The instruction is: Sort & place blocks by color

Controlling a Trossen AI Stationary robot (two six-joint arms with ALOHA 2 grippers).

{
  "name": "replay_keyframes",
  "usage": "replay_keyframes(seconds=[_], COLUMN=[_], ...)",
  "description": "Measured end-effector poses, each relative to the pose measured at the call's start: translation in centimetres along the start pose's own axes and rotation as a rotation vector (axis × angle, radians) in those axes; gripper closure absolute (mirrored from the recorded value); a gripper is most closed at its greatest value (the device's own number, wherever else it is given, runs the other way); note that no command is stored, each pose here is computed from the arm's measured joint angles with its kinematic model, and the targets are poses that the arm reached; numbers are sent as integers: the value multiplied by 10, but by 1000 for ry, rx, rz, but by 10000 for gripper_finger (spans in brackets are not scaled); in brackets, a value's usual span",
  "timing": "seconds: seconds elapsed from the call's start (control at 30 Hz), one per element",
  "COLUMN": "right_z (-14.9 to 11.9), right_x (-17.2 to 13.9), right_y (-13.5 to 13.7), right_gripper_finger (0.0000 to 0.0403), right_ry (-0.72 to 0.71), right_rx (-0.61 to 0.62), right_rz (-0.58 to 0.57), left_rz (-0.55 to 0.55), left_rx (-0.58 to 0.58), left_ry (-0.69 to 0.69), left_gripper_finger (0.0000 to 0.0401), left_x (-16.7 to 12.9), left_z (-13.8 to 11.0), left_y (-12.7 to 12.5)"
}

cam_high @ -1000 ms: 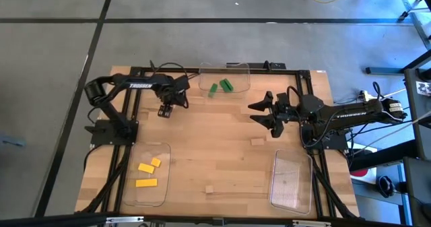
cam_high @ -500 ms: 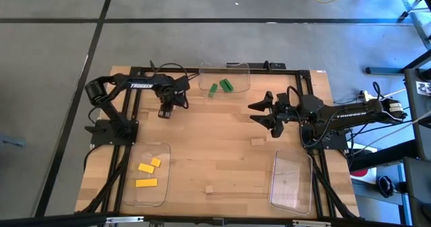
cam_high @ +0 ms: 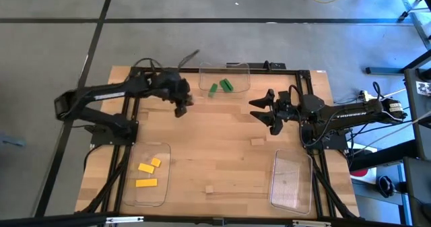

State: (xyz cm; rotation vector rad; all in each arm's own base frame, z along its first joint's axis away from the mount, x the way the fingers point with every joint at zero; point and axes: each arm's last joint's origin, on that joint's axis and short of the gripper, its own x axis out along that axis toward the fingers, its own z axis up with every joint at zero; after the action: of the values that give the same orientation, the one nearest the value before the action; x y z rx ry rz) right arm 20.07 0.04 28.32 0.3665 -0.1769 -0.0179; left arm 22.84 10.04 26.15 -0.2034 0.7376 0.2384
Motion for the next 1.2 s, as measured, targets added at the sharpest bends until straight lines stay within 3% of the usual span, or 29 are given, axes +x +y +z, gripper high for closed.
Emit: replay_keyframes(seconds=[0.17, 0.33, 0.47, 0.63, 0.77, 1.2], right_z=[0, 0, 0, 0, 0, 0], right_x=[0, 0, 0, 0, 0, 0], right_y=[0, 0, 0, 0, 0, 0], right_gripper_finger=[156, 156, 156, 156, 156, 156], right_ry=[0, 0, 0, 1, 3, 4], right_rx=[-1, -5, -7, -6, -5, 9], right_rz=[0, 0, 0, 2, 7, 7], left_rz=[-99, -176, -196, -255, -276, -297], left_rx=[-43, -38, -52, -155, -174, -157], left_ry=[-370, -543, -635, -784, -800, -788], left_gripper_finger=[283, 283, 283, 283, 283, 283], left_x=[-28, -38, -36, -32, -32, -38], left_z=[31, 41, 34, 8, -7, -10], left_y=[-40, -78, -100, -104, -100, -98])
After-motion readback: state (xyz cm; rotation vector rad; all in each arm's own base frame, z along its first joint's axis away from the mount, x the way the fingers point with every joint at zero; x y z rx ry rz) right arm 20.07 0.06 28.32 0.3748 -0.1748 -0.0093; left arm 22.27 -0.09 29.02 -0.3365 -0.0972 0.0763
